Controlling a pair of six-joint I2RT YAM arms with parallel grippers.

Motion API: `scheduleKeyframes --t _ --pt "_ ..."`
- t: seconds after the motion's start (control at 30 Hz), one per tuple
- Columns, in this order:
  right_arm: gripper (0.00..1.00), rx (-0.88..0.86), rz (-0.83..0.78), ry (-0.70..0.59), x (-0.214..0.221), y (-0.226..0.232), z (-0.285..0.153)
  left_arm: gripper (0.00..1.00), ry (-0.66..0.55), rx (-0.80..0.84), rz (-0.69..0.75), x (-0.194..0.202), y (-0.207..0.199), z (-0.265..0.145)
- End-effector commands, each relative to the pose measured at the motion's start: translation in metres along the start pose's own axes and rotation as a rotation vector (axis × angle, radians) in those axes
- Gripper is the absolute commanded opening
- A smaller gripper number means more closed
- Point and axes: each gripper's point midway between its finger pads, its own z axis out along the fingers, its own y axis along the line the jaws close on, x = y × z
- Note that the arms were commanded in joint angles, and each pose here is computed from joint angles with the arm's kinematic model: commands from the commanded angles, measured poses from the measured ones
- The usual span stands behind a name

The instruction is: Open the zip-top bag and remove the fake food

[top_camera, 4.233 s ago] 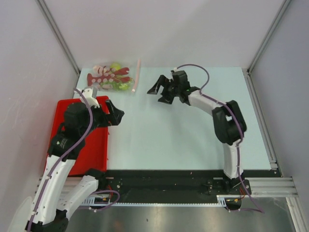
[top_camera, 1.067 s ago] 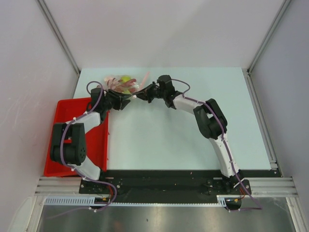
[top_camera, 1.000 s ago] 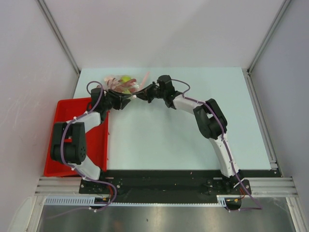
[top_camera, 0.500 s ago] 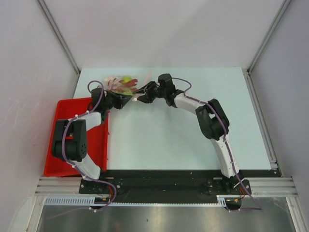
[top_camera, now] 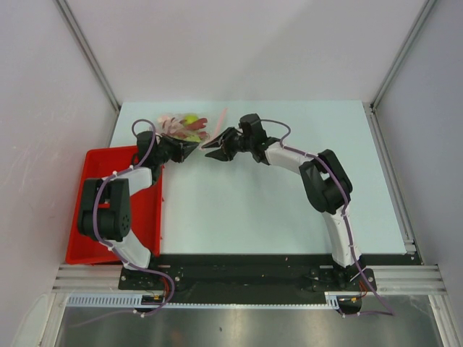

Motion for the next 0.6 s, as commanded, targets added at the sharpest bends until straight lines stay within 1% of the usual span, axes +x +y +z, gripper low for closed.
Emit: scheduleKeyframes --t 0.0,0.07,0.2,0.4,0.5,0.53,0.57 --pt "0.4 -0.062 -0.041 0.013 0.0105 0.0257 -0.0101 0.0 0.008 0.097 0.073 -0.0025 -0.0296 -0.0047" --pt "0.36 -0.071 -0.04 0.014 0.0077 0.0255 -0.0086 0.0 0.011 0.095 0.071 -0.0021 -0.03 -0.0052" --pt "0.35 -0.091 -0.048 0.011 0.0068 0.0303 -0.0079 0.0 0.019 0.086 0.064 -0.0004 -0.0274 -0.0055" --pt "0.27 -0.09 -0.037 0.012 0.0047 0.0256 -0.0037 0.0 0.028 0.085 0.055 0.0023 -0.0261 -0.0064" --pt "0.22 -0.101 -0.031 0.014 0.0035 0.0267 -0.0017 0.0 0.033 0.088 0.056 0.0029 -0.0277 -0.0065" --pt "0.17 -0.103 -0.025 0.016 0.0036 0.0275 -0.0015 0.0 0.032 0.086 0.055 0.0028 -0.0277 -0.0067" --pt "0.15 -0.107 -0.026 0.016 0.0044 0.0291 -0.0013 0.0 0.033 0.086 0.057 0.0032 -0.0273 -0.0069"
